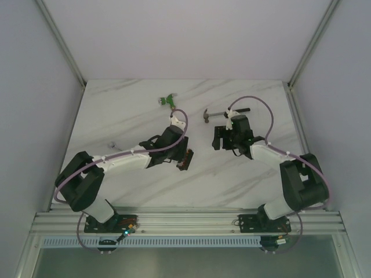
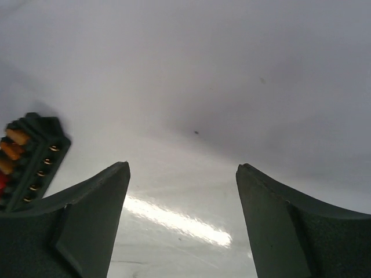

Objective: Snap on the fuse box
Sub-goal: Adjust the fuse box base at the center of the board, then close the fuse box cover on the fuse box base.

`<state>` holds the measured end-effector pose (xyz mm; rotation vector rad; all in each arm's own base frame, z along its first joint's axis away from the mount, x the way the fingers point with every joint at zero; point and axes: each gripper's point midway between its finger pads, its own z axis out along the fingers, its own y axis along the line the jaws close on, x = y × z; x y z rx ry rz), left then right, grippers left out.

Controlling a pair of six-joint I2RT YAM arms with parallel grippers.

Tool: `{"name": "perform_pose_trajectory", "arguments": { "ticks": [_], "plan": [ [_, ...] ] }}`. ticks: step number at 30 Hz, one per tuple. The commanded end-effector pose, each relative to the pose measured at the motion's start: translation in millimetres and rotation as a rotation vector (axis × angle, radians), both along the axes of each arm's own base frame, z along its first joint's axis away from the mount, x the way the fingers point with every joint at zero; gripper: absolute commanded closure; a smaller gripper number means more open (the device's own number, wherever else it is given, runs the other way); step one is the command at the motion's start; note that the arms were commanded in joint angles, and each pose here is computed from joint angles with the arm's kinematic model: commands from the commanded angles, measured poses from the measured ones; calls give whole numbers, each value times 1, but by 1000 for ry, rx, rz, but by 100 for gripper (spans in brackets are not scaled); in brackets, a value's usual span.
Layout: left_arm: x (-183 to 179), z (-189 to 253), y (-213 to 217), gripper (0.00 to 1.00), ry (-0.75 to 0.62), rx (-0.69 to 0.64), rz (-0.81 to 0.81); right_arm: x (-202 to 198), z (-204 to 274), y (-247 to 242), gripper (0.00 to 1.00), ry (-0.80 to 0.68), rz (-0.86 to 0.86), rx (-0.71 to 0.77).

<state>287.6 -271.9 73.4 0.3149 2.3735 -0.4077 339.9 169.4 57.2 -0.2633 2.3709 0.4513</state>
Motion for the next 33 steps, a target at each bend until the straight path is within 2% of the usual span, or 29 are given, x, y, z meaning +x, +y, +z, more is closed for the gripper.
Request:
{"name": "perform_pose_trajectory", "arguments": {
  "ticks": [1,7,18,33],
  "plan": [
    [0,1,-18,57,-12,14,-33,11,9,-27,17,-112,-131,-33],
    [1,2,-24,56,-49,61,-101,10,8,-35,9,-146,-164,-35],
    [7,-17,-21,54,-32,120,-80,8,3,-34,7,-132,-154,-37],
    [2,-32,-24,48,15,105,-56,9,-3,-30,6,-106,-138,-31]
  ]
}}
